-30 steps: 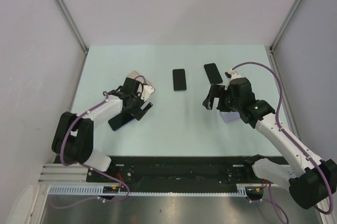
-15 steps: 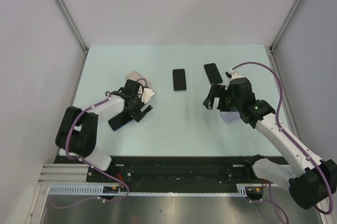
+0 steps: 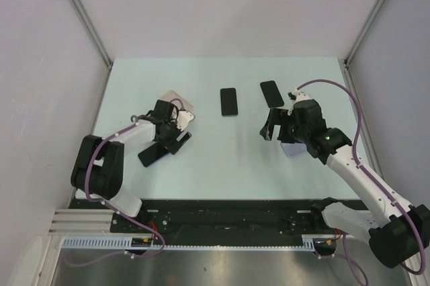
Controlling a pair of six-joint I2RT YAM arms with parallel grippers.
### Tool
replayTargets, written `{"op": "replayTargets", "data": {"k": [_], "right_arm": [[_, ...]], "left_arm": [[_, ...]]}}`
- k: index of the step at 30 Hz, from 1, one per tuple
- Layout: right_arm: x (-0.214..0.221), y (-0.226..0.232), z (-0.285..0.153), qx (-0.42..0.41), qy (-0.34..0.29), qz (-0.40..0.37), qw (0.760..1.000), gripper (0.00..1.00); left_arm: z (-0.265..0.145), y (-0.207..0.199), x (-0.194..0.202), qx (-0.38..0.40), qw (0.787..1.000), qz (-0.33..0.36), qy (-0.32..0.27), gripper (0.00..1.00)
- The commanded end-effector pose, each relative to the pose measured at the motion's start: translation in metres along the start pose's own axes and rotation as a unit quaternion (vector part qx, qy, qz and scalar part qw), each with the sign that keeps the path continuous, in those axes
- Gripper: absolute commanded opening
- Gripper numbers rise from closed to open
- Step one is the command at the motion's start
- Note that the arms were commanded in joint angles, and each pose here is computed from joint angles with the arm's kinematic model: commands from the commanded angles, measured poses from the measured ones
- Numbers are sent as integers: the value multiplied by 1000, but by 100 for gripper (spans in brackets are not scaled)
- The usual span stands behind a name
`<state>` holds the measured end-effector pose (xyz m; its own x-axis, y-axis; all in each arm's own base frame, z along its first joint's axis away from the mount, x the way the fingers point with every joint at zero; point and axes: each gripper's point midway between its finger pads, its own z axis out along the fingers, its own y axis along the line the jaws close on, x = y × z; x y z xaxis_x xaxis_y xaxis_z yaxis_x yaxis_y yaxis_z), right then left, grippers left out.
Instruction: Put the phone into the phone case
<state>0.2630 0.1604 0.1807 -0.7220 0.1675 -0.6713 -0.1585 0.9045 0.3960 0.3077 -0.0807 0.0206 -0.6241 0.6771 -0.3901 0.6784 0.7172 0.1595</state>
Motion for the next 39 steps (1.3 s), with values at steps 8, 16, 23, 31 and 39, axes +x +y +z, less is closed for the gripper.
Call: {"op": "replayTargets", "data": {"k": [8,16,23,31,39], "right_arm": [[-2,5,-9,-9,-9,2,1000,100],[-2,3,-11,-1,-9,9,1000,100],[1,5,-3,-11,-12,27,1000,100],[17,21,9,-63,3,44,997,100],[22,21,5,-63,5,39,997,100]], "left_arm": [[6,1,7,45,999,-8,24,86],[-2,-9,-4,63,998,-29,1,75],[-3,-36,-27,131,987,-89,-20,53],[-13,-30,-38,90,989,-112,-32,55],[-54,13,-13,-31,998,-41,-23,91]]}}
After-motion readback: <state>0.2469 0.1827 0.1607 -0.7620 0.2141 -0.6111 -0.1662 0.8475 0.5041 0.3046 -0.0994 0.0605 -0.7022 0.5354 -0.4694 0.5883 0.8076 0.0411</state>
